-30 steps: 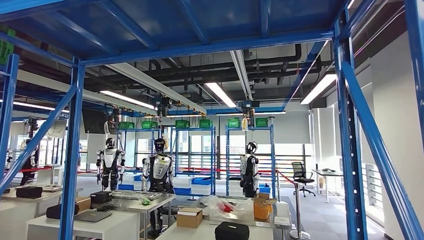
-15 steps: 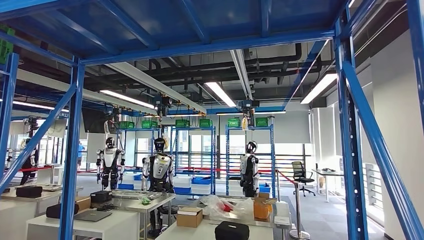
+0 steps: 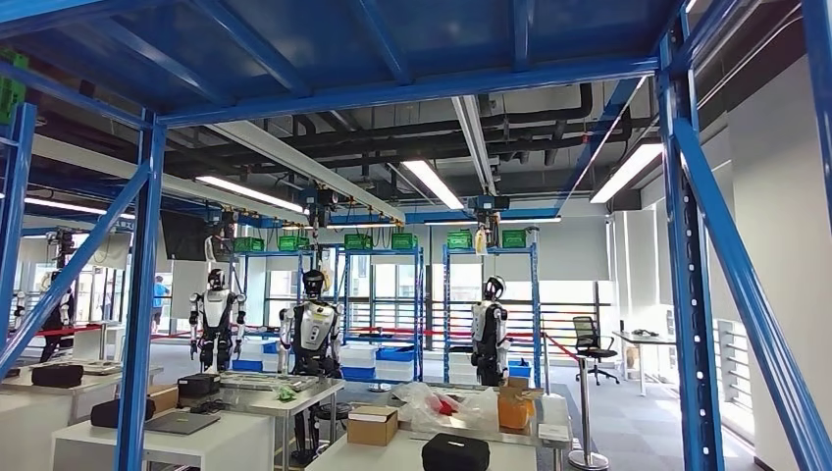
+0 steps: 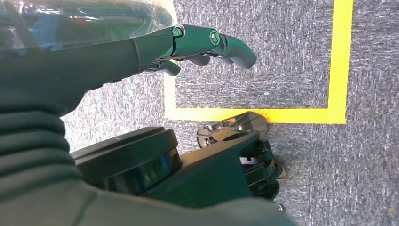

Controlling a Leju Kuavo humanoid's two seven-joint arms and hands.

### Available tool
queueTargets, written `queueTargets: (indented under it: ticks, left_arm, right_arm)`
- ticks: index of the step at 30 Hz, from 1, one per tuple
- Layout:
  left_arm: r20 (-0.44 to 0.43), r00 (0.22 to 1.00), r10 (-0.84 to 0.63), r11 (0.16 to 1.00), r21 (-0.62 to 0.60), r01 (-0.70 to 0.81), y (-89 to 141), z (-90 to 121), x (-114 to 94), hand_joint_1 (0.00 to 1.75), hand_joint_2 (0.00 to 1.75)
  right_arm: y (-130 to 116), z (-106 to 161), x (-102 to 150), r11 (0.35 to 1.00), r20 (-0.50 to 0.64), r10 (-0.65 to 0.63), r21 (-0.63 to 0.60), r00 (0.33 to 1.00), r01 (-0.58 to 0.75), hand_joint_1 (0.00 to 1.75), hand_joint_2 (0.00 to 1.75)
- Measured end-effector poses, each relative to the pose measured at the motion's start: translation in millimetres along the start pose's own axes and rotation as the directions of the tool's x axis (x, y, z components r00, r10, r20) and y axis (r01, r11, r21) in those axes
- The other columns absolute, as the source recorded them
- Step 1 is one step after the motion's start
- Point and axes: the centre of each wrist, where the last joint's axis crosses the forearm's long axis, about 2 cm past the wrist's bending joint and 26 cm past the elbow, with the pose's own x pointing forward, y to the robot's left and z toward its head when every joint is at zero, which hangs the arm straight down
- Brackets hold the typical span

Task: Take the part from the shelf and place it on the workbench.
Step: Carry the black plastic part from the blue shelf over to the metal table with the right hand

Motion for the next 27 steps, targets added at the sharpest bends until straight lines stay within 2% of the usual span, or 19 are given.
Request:
queueTargets:
  ticks: [4,13,27]
  left_arm:
    - [-0.001,1.000,0.008,1.000,0.004,-0.008,-1,0,-1,0.00,1.75]
    - [-0.008,1.000,0.022,1.000,0.012,-0.021,-4,2,-2,0.00,1.75]
    - [-0.005,0.999,0.047,0.999,0.011,-0.047,-6,3,-5,0.00,1.75]
  right_arm:
    - [10,6,0,0.995,0.040,-0.087,0.047,0.995,0.085,1.75,1.75]
    - [24,16,-2,0.983,0.082,-0.167,0.092,0.983,0.159,1.75,1.75]
    - [31,22,-3,0.978,0.092,-0.183,0.116,0.979,0.172,1.75,1.75]
